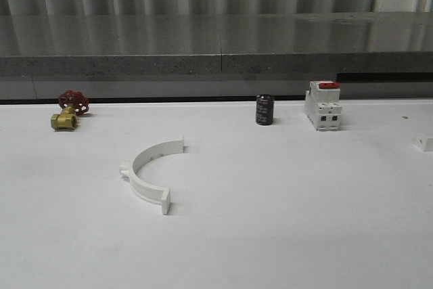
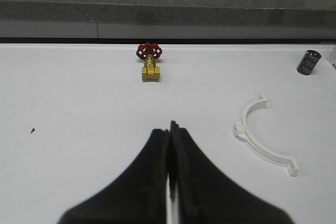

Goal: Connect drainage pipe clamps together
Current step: 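Grasp the second white clamp half's tab with the right gripper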

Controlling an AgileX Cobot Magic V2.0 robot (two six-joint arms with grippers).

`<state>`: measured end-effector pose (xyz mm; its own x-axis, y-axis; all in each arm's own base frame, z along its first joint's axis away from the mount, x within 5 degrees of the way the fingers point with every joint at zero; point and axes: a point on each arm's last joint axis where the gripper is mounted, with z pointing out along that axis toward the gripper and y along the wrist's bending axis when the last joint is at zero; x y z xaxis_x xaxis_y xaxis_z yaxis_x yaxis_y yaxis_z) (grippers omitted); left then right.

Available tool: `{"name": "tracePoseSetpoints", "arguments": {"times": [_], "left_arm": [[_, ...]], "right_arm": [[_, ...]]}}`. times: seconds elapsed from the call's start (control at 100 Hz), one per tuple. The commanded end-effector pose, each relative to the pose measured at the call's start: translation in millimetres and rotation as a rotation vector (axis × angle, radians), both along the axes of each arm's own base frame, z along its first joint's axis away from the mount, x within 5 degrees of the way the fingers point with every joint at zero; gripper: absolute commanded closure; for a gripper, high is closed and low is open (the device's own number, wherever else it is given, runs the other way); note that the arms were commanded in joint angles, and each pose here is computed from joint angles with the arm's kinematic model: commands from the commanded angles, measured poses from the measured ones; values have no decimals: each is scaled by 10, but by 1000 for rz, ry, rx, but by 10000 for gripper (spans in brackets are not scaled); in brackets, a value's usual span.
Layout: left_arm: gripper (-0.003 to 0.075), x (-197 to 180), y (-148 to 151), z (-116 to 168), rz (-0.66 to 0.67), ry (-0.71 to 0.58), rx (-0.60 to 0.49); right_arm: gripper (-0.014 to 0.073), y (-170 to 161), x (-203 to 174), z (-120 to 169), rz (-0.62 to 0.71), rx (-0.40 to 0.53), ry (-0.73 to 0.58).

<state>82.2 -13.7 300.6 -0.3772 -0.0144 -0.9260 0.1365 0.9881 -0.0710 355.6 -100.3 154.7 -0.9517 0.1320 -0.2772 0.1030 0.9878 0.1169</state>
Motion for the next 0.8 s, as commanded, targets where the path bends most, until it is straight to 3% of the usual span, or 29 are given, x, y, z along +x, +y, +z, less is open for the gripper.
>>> {"name": "tracePoseSetpoints", "arguments": {"times": [0.0, 0.14, 0.34, 0.54, 0.79], "left_arm": [[741, 22, -12, 147, -7, -96, -24], [741, 22, -12, 147, -7, -96, -24], [741, 22, -12, 147, -7, -96, -24], [741, 22, -12, 147, -7, -96, -24], [741, 22, -12, 147, -7, -96, -24]], "right_arm": [[371, -26, 13, 167, 4, -11, -41], [508, -1, 5, 196, 7, -4, -39], [515, 266, 19, 519, 21, 5, -128], [515, 980, -13, 896, 107, 42, -216], [519, 1899, -11, 948, 83, 42, -217]]}}
